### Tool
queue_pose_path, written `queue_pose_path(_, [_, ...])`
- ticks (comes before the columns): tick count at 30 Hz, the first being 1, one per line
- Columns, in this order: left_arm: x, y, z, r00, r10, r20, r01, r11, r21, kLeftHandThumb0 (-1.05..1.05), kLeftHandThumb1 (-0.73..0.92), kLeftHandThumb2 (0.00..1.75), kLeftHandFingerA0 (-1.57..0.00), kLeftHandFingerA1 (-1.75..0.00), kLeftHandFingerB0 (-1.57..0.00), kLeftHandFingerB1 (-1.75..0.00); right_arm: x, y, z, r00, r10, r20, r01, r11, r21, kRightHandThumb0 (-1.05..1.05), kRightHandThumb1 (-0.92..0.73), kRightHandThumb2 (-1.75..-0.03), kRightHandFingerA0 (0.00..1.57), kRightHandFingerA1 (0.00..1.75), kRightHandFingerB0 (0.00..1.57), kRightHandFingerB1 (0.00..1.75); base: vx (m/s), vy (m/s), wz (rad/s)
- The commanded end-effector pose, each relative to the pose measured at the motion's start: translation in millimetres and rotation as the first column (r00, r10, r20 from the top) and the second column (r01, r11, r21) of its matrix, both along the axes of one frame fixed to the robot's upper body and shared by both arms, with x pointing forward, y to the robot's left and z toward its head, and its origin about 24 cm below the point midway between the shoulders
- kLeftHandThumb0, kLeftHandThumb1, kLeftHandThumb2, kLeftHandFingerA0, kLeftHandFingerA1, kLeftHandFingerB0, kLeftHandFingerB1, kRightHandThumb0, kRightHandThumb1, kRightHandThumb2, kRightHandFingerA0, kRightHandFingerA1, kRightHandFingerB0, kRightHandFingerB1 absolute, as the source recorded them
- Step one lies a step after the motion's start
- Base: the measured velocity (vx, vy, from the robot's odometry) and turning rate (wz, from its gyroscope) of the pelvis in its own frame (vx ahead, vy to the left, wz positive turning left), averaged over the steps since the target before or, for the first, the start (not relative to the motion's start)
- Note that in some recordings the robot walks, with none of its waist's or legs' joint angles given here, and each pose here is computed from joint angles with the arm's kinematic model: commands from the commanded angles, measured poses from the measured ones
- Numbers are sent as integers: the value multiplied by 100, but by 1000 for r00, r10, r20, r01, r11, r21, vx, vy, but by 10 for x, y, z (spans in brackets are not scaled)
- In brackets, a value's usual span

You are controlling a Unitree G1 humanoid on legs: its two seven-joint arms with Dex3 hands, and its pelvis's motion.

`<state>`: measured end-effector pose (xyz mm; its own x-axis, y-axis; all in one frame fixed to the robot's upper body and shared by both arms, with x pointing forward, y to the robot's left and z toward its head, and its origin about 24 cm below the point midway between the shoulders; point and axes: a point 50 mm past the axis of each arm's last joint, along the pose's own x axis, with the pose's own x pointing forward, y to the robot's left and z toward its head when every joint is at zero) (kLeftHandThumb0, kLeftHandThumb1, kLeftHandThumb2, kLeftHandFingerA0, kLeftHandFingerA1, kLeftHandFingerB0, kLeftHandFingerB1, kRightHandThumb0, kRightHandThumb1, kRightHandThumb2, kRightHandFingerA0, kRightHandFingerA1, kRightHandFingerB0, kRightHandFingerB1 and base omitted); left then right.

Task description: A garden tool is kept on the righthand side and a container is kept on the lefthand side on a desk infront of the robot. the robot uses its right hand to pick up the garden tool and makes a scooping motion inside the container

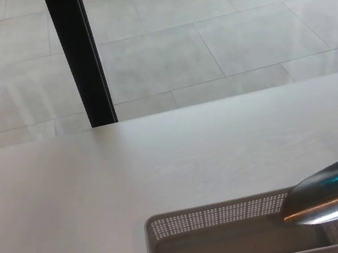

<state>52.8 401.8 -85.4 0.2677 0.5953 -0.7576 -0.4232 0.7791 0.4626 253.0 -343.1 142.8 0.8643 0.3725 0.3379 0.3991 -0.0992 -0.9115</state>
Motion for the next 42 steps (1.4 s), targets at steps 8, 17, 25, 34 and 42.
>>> queue_pose_path(8, [33, 31, 29, 1000, -10, -5, 10, 1000, 15, -32, 50, 88, -44, -62, -24, -51, 67, 254, 75, 991, 127, 39, -120, 983, -138, -24, -53, -60, 88, 165, 79, 134, 0, 0, 0])
queue_pose_path(17, [72, 25, 34, 1000, -31, 0, 31, 999, 11, -35, 49, 87, -45, -62, -26, -51, 92, 558, 111, 978, 192, -78, -207, 925, -319, -23, -44, -83, 91, 159, 88, 118, 0, 0, 0])
queue_pose_path(25, [99, 25, 39, 998, -63, -13, 63, 998, 26, -36, 48, 86, -47, -62, -28, -51, 94, 610, -46, 982, -5, -190, -85, 884, -460, -36, -59, -60, 88, 167, 91, 111, 0, 0, 0])
queue_pose_path(34, [124, 15, 34, 998, -64, -14, 64, 998, 20, -34, 48, 87, -47, -63, -27, -51, 85, 857, -338, 929, -118, -350, -34, 917, -398, -29, -66, -71, 84, 173, 82, 112, 0, 0, 0])
queue_pose_path(42, [117, 6, 21, 998, -53, -29, 54, 998, 23, -34, 50, 86, -47, -63, -28, -51, 10, 1225, -629, 913, -37, -407, -76, 963, -259, -27, -62, -75, 85, 168, 88, 79, 0, 0, 0])
